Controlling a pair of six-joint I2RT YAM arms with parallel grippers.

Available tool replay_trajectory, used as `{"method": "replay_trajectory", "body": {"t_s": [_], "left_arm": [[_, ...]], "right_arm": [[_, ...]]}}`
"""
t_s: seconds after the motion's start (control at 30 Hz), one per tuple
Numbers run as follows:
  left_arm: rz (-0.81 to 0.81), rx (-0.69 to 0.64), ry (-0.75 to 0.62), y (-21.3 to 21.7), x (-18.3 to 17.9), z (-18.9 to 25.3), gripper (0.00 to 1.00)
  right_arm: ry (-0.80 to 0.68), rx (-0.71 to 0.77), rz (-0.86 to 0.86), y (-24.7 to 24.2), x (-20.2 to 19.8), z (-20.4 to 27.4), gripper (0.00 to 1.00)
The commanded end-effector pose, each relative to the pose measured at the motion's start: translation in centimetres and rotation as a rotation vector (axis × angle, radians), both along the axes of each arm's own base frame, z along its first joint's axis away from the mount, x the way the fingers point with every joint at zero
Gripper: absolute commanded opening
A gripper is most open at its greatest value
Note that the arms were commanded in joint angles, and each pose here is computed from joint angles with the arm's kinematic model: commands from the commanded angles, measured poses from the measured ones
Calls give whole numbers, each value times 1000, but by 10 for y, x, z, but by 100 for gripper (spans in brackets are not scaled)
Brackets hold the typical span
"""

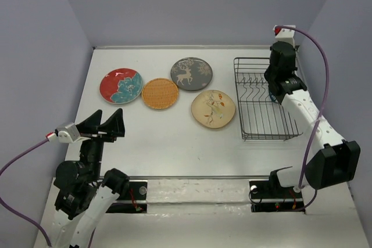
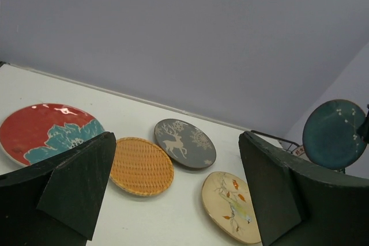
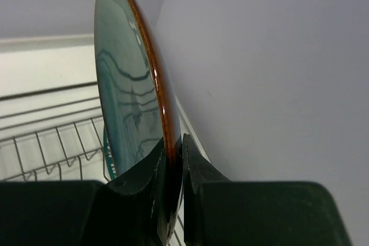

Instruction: Load the plates into the dish rack

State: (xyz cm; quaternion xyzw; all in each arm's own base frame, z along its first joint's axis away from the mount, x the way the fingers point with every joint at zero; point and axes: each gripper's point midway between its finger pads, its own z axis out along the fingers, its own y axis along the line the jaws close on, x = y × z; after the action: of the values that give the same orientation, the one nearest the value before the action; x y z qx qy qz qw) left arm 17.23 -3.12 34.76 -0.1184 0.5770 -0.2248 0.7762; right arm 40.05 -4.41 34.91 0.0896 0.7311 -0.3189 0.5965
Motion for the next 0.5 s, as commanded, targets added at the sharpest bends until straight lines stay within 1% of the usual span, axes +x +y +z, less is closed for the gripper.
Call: {"method": "replay_trajectory", "body": {"t_s": [0.0, 0.13, 0.27, 0.47], "left_arm": [[-9, -28, -77, 5, -12, 15, 99], [-22, -25, -73, 2, -10, 14, 99], [-37, -19, -65, -3, -8, 13, 99], [-41, -17, -64, -4, -8, 13, 99]], "right_arm": [[-187, -10, 37, -4, 9, 65, 7], [-116, -29, 85, -8, 22, 33, 7], [-90, -12, 105, -11, 23, 14, 7], [-51, -10, 85, -19, 22, -8, 7]]}}
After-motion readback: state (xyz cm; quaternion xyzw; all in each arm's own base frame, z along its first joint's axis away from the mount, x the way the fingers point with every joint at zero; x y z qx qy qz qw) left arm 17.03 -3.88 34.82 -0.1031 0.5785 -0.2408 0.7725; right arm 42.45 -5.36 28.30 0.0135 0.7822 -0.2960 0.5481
